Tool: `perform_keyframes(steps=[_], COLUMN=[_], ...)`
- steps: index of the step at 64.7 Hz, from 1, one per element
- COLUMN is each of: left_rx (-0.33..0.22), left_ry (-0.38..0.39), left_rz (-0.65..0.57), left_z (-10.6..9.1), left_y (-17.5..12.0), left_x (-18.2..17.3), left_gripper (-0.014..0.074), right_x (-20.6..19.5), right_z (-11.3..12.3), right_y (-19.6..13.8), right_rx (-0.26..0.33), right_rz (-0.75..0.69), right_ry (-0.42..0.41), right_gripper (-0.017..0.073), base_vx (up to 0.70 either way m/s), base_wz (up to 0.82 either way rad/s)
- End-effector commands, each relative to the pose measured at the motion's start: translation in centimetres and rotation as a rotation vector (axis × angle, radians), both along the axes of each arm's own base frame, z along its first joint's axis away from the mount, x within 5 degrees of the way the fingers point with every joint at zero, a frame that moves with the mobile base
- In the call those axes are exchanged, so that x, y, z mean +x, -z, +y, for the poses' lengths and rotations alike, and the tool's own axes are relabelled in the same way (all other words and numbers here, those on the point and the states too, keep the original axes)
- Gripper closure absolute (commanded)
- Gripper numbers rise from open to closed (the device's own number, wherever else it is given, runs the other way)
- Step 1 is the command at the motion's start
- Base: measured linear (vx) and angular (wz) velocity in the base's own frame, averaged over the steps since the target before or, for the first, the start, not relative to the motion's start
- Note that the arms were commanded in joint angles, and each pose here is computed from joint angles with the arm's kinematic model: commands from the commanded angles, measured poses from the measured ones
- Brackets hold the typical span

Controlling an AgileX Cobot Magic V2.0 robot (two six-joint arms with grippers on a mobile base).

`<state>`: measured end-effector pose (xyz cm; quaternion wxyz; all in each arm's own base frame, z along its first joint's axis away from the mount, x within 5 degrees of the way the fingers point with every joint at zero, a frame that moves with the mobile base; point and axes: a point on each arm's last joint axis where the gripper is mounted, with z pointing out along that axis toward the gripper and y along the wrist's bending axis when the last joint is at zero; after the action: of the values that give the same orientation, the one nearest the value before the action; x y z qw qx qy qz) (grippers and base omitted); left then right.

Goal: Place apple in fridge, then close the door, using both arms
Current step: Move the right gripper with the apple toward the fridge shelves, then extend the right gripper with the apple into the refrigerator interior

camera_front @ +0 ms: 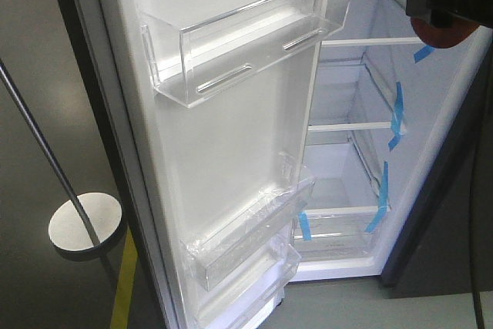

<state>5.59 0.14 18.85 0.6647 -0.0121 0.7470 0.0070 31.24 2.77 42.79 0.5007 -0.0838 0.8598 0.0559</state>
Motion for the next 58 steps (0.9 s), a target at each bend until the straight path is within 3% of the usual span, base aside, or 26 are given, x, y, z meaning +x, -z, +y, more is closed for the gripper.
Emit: perform_keyframes(steps=[1, 58], left_rx=[-0.008, -0.008], left_ry=[0.008, 0.008], left_rz=[-0.1, -0.1], left_z=[-0.05, -0.05], left_y=[-1.27, -1.27], left_x=[-0.13, -0.13], left_gripper=[0.06, 0.06], right_x=[-0.84, -0.84], right_z=[-0.1, -0.1], right_y=[-2.64, -2.64], right_rx=[0.013, 0.013], right_rz=[-0.141, -0.141], right_ry=[0.013, 0.013], right_gripper=[0.0389, 0.0389], base_vx=[0.0, 0.0], base_wz=[0.0, 0.0])
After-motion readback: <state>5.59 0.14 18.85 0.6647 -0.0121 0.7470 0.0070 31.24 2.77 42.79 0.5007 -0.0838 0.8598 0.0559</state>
